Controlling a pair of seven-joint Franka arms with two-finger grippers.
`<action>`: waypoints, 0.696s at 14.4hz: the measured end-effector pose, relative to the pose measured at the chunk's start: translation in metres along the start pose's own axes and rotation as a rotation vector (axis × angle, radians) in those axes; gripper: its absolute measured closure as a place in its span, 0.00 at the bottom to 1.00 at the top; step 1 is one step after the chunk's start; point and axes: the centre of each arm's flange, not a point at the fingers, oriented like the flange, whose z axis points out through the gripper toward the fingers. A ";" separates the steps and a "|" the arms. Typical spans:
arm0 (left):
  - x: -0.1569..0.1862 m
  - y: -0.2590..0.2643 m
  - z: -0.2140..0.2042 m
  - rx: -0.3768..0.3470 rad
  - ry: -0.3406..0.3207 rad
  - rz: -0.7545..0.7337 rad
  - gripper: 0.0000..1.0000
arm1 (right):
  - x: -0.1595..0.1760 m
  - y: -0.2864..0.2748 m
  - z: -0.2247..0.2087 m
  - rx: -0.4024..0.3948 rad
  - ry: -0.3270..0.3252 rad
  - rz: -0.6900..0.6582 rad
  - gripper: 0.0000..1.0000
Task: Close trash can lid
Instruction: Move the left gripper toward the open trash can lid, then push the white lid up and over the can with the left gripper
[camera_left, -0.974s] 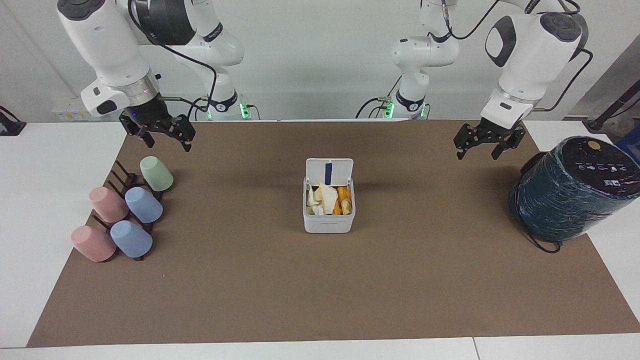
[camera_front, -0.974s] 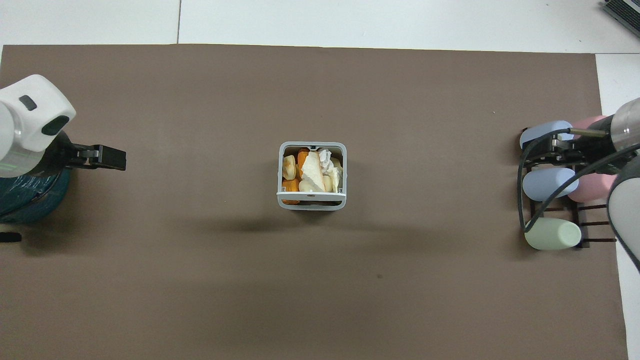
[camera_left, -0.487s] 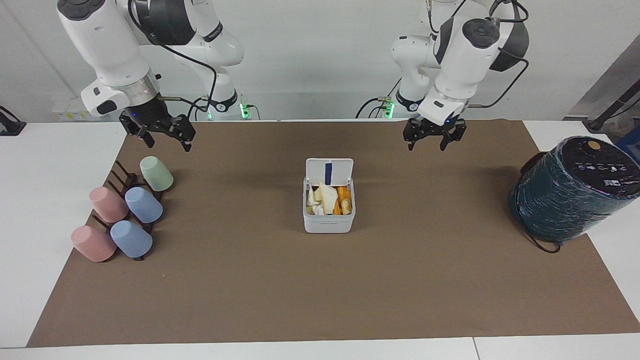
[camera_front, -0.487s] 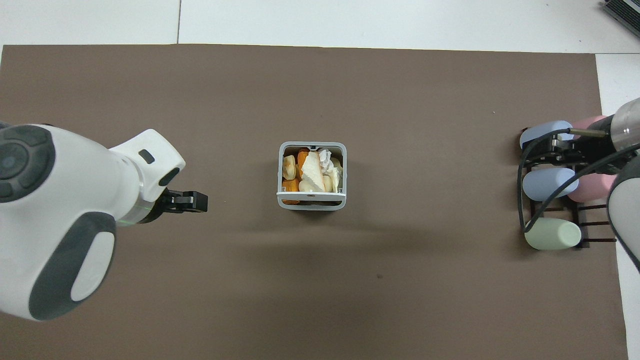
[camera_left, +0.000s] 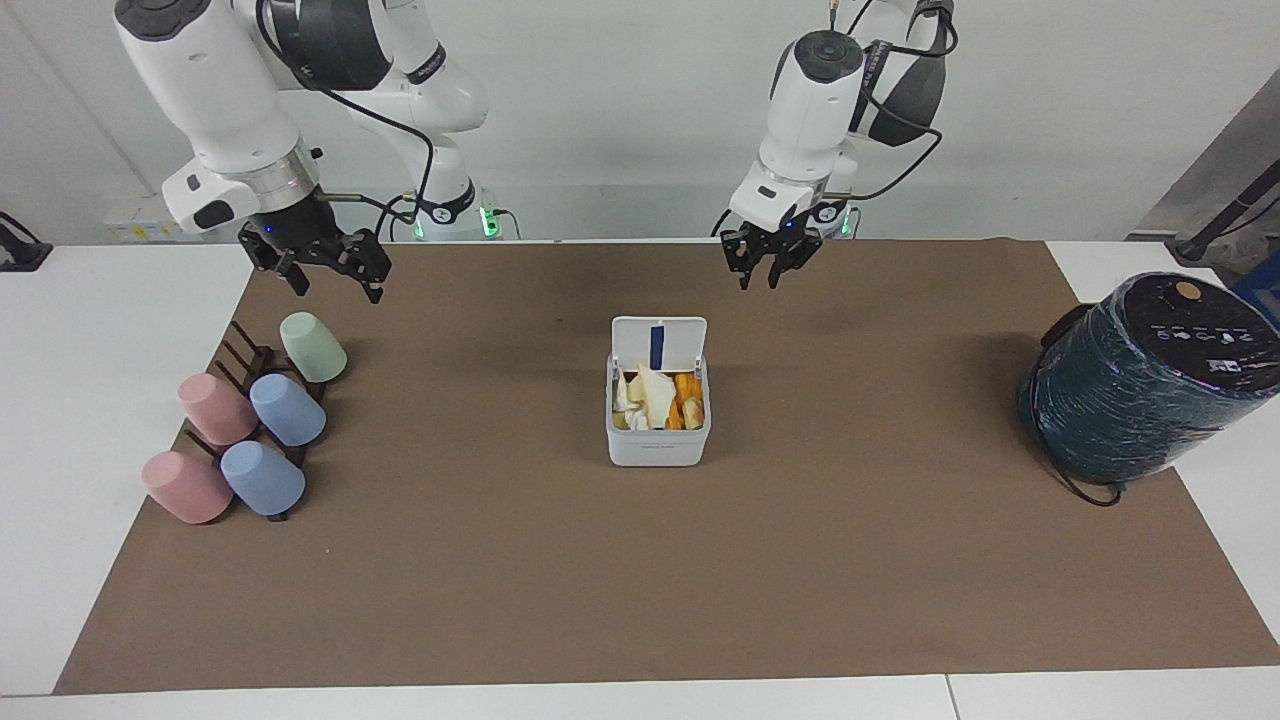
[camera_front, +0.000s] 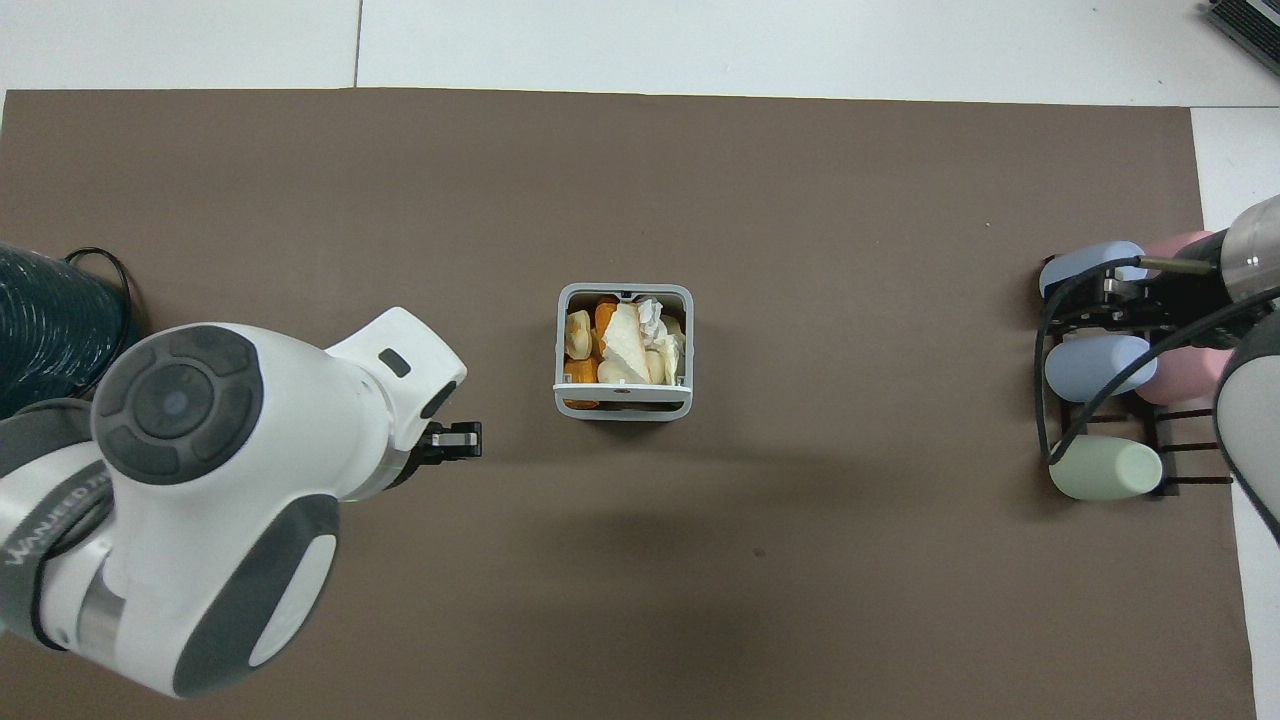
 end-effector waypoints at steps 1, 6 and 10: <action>-0.005 0.010 0.003 -0.013 0.015 -0.017 0.68 | 0.000 0.000 0.000 0.000 0.000 0.000 0.00; -0.009 0.048 0.028 -0.108 0.111 -0.124 0.80 | 0.000 0.000 0.000 0.000 0.000 0.000 0.00; 0.012 0.055 0.038 -0.205 0.178 -0.195 0.85 | 0.000 0.000 0.000 0.000 0.000 0.000 0.00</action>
